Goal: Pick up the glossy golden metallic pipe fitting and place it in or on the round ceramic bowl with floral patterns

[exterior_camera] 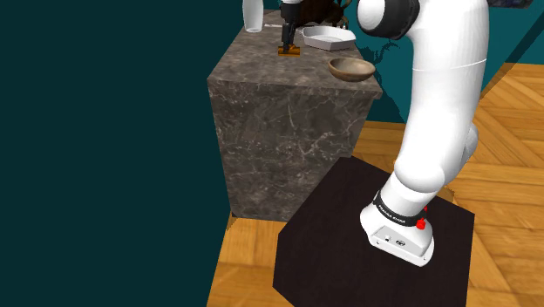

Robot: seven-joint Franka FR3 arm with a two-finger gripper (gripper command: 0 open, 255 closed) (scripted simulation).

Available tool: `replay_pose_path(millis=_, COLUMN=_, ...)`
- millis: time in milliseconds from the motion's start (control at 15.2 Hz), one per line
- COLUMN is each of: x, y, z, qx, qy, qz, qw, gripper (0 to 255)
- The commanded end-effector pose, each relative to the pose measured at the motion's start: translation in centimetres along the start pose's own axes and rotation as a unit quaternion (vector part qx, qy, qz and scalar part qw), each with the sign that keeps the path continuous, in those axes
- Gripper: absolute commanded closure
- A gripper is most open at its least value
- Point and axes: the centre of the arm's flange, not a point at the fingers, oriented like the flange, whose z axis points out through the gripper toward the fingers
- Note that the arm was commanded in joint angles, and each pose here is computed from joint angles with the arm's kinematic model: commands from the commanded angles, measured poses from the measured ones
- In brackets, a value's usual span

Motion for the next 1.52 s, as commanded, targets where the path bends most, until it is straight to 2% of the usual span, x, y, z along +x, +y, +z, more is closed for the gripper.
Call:
replay_pose_path(millis=0, x=0.0, y=-0.1, z=0.8, qx=0.0, qy=0.0, qz=0.0, qw=1.0, gripper=0)
replay_pose_path(millis=528, x=0.0, y=-0.1, z=0.8, qx=0.0, qy=0.0, qz=0.0, qw=1.0, gripper=0)
replay_pose_path(millis=594, x=0.0, y=-0.1, z=0.8, qx=0.0, qy=0.0, qz=0.0, qw=1.0, gripper=255)
replay_pose_path(millis=1188, x=0.0, y=0.0, z=0.8, qx=0.0, qy=0.0, qz=0.0, qw=1.0, gripper=255)
replay_pose_path(millis=1452, x=0.0, y=0.0, z=-1.3, qx=0.0, qy=0.0, qz=0.0, qw=1.0, gripper=255)
